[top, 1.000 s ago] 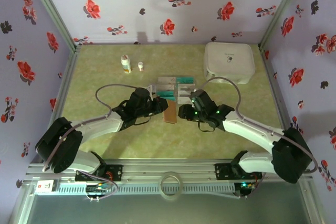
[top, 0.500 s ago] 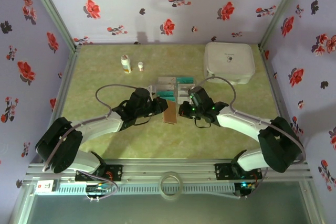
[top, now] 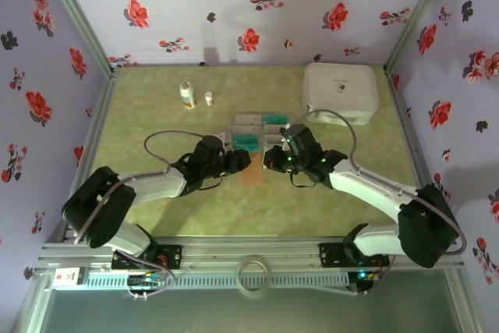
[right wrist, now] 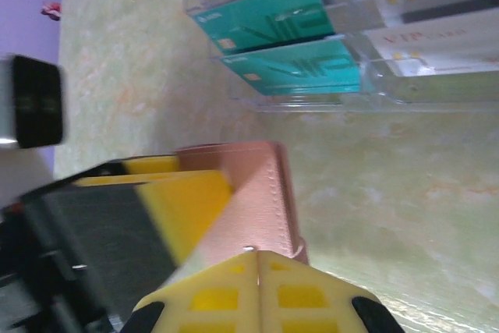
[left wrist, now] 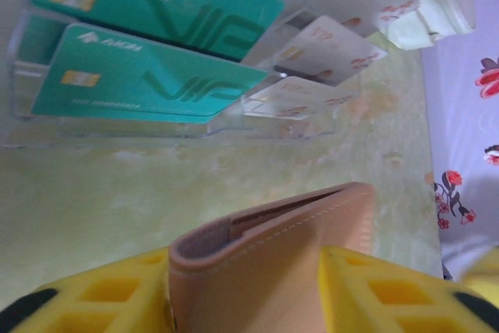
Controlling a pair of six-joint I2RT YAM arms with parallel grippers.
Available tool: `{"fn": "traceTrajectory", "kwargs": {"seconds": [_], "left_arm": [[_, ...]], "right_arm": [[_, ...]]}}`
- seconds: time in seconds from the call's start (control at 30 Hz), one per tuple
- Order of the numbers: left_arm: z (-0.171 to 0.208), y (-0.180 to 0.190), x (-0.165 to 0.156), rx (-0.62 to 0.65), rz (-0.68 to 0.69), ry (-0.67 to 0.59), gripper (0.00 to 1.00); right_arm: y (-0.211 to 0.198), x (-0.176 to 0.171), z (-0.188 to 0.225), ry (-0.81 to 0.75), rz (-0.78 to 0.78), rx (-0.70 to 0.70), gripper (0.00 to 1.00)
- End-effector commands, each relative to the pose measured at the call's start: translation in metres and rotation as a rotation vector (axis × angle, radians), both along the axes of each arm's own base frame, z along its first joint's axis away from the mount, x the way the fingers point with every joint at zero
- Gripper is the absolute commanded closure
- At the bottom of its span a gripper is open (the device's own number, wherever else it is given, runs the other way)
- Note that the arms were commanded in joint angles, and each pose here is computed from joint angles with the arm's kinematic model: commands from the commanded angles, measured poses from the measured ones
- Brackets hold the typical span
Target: Put the credit cards into the card holder
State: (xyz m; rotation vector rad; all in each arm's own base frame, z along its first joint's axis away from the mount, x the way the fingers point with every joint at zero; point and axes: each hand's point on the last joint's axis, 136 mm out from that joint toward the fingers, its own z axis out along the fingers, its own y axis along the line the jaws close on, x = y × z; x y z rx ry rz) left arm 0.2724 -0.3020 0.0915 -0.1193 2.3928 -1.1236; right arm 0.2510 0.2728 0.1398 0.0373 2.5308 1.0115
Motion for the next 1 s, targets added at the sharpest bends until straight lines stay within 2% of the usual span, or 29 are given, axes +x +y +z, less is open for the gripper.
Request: {"fn": "traceTrajectory", "kwargs": {"seconds": [0.0, 0.23, 0.6, 0.97], "left_arm": [[-0.001, 0.001, 0.007, -0.022, 0.019, -0.032, 0.46], [-0.011, 0.006, 0.007, -0.030, 0.033, -0.027, 0.34], [-0.029, 0.025, -0.001, -0.026, 0.064, -0.004, 0.32], [-0.044, 0.063, -0.014, 0.033, 0.123, 0.011, 0.30]], "right_arm": [[0.014, -0.005, 0.028, -0.020, 0.034, 0.051, 1.00], [0.033, -0.007, 0.042, -0.037, 0.071, 0.075, 1.00], [0.039, -0.008, 0.017, 0.001, 0.085, 0.072, 1.00], [0.046, -0.009, 0.003, 0.024, 0.123, 0.080, 1.00]]}}
